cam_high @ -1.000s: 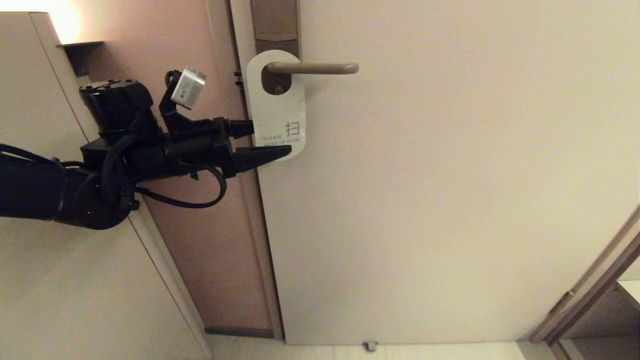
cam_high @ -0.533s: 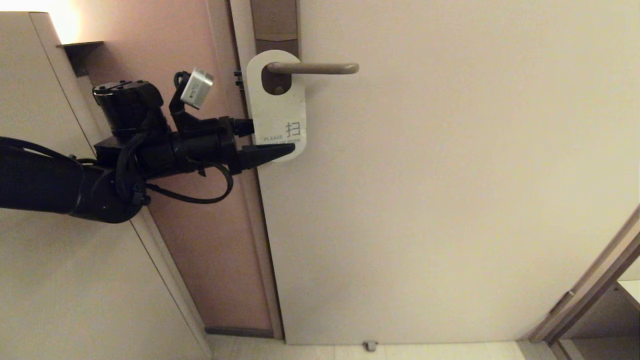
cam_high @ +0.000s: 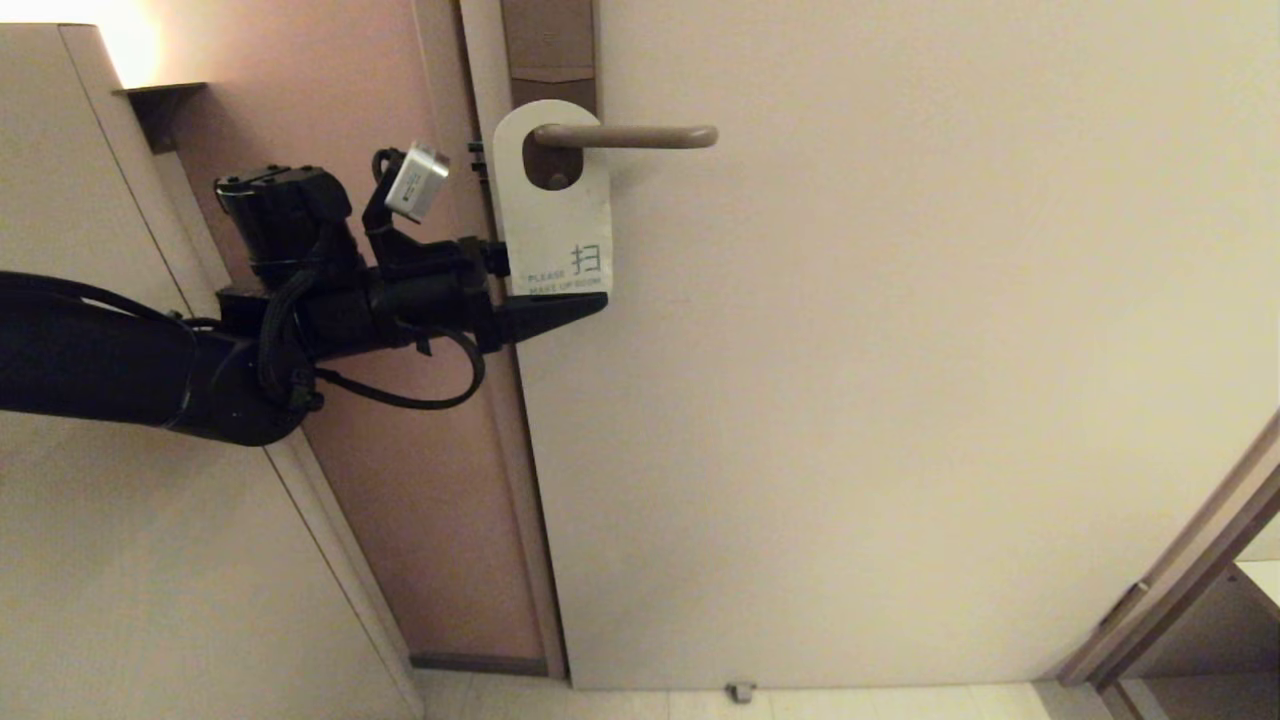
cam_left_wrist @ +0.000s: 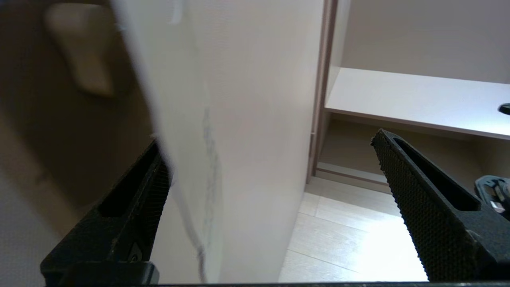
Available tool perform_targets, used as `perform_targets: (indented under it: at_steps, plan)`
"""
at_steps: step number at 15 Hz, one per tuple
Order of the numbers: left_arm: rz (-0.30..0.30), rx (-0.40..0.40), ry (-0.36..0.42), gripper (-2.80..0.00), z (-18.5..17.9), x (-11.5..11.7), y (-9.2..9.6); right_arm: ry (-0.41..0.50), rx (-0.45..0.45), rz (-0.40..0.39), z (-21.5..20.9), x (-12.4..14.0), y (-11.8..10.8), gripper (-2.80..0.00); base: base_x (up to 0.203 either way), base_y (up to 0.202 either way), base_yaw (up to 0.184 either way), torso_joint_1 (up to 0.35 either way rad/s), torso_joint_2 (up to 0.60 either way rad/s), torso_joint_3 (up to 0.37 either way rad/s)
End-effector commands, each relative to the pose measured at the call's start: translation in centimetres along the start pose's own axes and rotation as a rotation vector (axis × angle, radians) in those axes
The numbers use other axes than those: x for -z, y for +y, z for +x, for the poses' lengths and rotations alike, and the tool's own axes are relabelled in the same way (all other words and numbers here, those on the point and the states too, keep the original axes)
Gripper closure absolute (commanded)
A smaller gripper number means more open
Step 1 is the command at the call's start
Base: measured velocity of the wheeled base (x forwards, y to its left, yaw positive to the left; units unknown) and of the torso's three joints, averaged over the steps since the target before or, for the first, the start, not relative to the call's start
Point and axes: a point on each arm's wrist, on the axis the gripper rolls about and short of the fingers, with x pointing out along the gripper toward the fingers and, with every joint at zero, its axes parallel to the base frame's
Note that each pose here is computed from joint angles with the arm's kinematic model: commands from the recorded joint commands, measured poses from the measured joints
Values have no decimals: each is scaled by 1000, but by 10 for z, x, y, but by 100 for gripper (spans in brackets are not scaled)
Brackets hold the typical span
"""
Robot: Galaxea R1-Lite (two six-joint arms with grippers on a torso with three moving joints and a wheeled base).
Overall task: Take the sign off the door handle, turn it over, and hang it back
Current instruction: Take down the sign
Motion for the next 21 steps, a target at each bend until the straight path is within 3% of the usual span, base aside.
perform_targets:
  at_steps: [1,5,6,21]
  plan:
    - [5,9,-3,-280,2,1,1,1,0,-1,0,0,0,0,0,0,0,0,0,0]
    - [14,7,-8,-280,5,1,5,1,0,-1,0,0,0,0,0,0,0,0,0,0]
    - [14,7,-9,0,5,0,4,1,0,-1,0,0,0,0,0,0,0,0,0,0]
    - [42,-18,-19,0,0,-4,3,1,0,-1,0,0,0,0,0,0,0,0,0,0]
